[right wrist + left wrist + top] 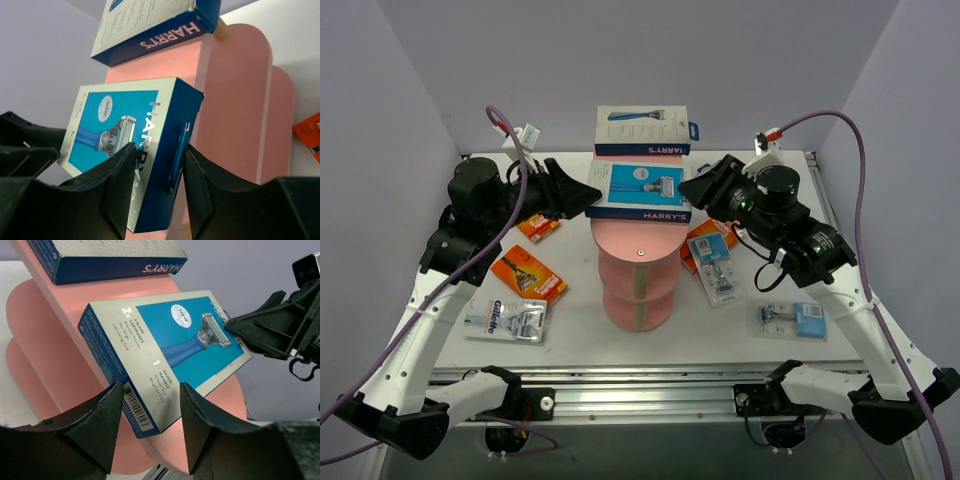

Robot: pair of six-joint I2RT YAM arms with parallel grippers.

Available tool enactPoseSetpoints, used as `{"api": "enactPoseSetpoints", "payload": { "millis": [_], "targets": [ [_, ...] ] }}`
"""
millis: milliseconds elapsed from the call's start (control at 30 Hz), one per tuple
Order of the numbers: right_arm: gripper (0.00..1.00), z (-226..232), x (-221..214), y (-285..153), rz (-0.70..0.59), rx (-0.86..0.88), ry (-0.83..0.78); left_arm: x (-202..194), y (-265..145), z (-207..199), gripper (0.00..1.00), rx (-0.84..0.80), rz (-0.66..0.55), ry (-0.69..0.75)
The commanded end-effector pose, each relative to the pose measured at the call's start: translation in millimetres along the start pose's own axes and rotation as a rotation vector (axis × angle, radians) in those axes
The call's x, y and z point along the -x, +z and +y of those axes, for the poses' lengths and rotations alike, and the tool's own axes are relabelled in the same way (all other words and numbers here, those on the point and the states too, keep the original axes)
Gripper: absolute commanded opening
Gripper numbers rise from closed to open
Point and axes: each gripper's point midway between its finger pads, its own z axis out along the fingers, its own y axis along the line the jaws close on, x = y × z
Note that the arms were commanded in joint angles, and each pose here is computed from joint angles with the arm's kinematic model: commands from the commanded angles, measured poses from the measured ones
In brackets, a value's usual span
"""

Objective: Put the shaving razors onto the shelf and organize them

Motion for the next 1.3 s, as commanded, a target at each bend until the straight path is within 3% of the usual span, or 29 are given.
{"api": "enactPoseSetpoints", "payload": {
  "millis": [0, 1267],
  "targets": [
    [0.38, 16.3, 19.2, 0.9, -0.029, 0.075, -0.005, -2.2, 0.4, -18.8, 0.57, -0.067, 0.012, 0.015],
    [0.38, 8.3, 31.7, 36.0, -0.017, 0.091, -0.029, 15.0, 27.6, 6.9, 0.57, 0.041, -0.015, 0.066]
  ]
}}
